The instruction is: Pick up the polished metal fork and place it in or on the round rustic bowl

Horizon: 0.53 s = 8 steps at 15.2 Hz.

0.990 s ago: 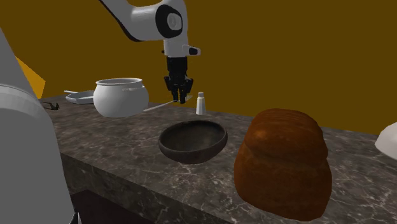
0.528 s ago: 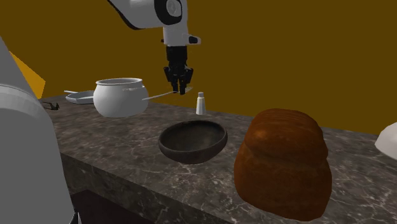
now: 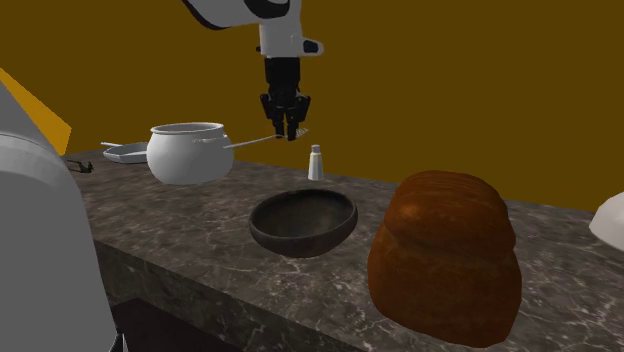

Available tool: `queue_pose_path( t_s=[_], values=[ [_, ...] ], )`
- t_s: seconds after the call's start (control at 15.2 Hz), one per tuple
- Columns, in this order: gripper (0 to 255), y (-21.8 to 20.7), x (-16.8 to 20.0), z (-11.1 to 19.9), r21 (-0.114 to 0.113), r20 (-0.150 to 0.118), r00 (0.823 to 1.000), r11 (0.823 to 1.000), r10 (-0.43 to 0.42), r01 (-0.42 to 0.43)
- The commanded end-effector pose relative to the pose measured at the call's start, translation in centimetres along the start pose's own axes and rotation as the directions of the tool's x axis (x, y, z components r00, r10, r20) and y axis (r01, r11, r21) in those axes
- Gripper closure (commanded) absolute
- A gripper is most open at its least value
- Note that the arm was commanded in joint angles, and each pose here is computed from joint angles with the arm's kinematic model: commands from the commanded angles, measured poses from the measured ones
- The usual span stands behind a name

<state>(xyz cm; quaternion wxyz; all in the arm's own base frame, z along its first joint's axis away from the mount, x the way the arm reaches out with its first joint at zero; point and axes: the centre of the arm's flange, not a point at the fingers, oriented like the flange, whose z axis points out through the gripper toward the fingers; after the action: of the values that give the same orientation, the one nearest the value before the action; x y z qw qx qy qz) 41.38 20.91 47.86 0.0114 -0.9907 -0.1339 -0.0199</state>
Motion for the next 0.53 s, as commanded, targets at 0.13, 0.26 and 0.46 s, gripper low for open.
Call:
queue_pose_path(
  t_s=[0.13,0.26,0.46],
  values=[
    [255,4.2,-2.9,-0.2,0.001,0.000,1.000,1.000,-0.001,0.001],
    [255,6.4,-4.3,-0.3,0.001,0.000,1.000,1.000,-0.001,0.001],
    [255,9.8,-6.4,-0.6,0.001,0.000,1.000,1.000,-0.001,0.001]
  ],
)
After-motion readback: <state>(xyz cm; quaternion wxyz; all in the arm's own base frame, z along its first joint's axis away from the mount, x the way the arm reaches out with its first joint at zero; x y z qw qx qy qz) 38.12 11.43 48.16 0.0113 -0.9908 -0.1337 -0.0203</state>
